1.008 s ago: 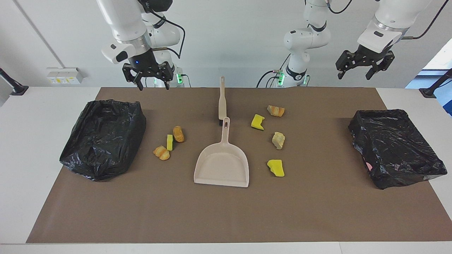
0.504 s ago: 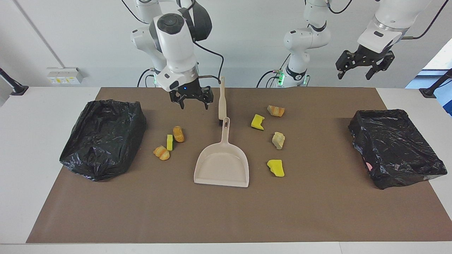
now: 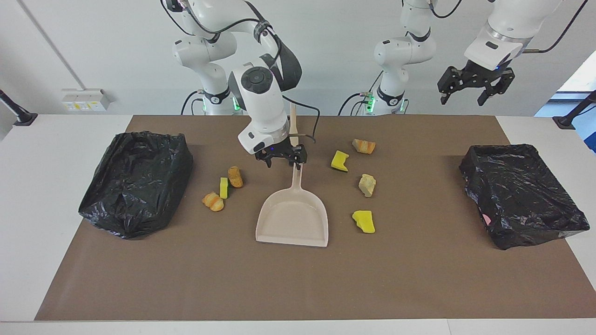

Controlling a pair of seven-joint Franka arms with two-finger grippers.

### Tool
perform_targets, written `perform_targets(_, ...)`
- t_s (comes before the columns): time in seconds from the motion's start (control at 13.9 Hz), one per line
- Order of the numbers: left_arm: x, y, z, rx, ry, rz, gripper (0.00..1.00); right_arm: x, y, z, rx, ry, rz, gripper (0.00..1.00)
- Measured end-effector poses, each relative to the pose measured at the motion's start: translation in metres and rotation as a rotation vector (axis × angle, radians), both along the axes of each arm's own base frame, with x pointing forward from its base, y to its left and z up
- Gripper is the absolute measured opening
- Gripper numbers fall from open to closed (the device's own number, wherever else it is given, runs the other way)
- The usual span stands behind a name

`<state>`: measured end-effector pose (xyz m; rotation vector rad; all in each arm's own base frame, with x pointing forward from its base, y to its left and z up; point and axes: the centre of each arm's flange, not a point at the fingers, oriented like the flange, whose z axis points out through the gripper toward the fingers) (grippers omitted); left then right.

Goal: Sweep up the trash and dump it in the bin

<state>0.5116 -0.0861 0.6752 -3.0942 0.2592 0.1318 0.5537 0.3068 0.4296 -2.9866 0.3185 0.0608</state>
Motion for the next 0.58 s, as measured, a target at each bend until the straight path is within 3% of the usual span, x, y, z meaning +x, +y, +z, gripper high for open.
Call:
perform_targets(0.22,-0.016,-0.036,-0.008,-0.038,0.019,-0.047,1.0,-0.003,0.011,-0.015,-0.008,0.018,0.004,1.0)
perform_targets(0.58,-0.062,-0.097,-0.044,-0.041,-0.016,-0.061,1.0,-0.005,0.034,-0.051,-0.011,0.025,0.031,1.0)
